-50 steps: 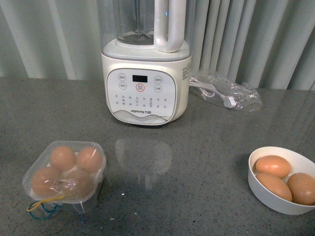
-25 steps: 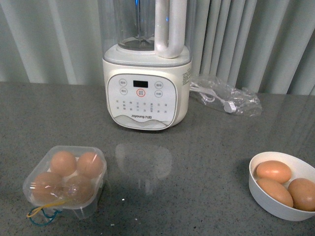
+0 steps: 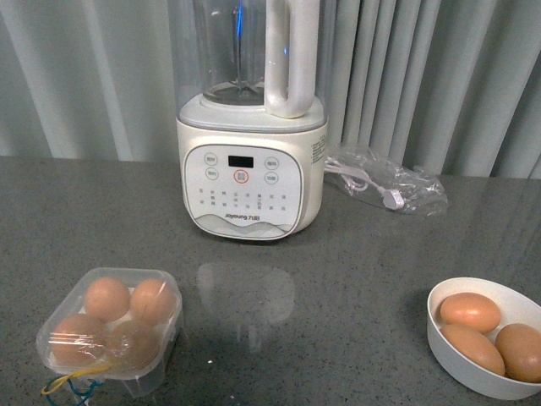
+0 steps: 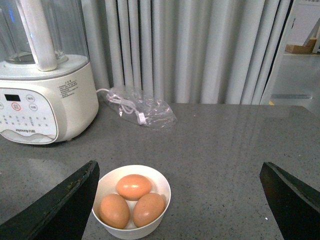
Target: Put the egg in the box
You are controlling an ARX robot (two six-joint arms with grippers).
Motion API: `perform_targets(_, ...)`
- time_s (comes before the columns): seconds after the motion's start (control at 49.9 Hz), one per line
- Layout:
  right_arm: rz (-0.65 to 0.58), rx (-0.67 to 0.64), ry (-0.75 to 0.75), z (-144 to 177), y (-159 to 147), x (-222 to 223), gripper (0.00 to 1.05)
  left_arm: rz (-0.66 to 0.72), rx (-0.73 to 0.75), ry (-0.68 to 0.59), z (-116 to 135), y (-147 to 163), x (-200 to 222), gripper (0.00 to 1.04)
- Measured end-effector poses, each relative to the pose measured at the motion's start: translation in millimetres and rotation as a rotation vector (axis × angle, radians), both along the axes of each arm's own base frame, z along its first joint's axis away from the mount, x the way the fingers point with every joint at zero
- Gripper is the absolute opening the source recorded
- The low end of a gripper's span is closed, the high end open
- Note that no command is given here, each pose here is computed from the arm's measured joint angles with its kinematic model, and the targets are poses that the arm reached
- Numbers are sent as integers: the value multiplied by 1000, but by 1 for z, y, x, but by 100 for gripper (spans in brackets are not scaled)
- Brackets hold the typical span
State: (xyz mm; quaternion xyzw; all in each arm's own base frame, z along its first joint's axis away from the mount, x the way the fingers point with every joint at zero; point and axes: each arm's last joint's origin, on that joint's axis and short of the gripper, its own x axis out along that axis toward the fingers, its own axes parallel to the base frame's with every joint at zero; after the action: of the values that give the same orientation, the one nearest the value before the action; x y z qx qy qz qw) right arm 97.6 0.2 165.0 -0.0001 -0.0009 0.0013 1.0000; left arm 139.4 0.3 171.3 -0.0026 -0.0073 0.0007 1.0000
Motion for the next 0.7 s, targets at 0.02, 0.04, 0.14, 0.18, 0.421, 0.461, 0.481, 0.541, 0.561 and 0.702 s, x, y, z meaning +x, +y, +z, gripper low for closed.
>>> perform_targets(0.02,0,0,0,0,0,0,97,0,0,-1,0,0,0,4)
perform_targets(0.04,0,0,0,0,0,0,97,0,0,-2,1,0,-1,4)
perform_targets(0.14,0,0,0,0,0,0,97,0,0,-6,2,0,-5,4)
perform_targets(0.18,0,0,0,0,0,0,97,0,0,-7,2,0,-6,4)
perform_targets(0.421,0,0,0,0,0,0,97,1,0,-15,5,0,-18,4)
perform_targets(0.461,0,0,0,0,0,0,97,1,0,-16,5,0,-20,4)
perform_targets(0.481,0,0,0,0,0,0,97,1,0,-16,5,0,-20,4)
perform_targets(0.541,0,0,0,0,0,0,97,1,0,-17,5,0,-22,4)
perform_targets(0.561,0,0,0,0,0,0,97,1,0,-17,5,0,-22,4)
perform_targets(0.702,0,0,0,0,0,0,97,1,0,-17,5,0,-25,4)
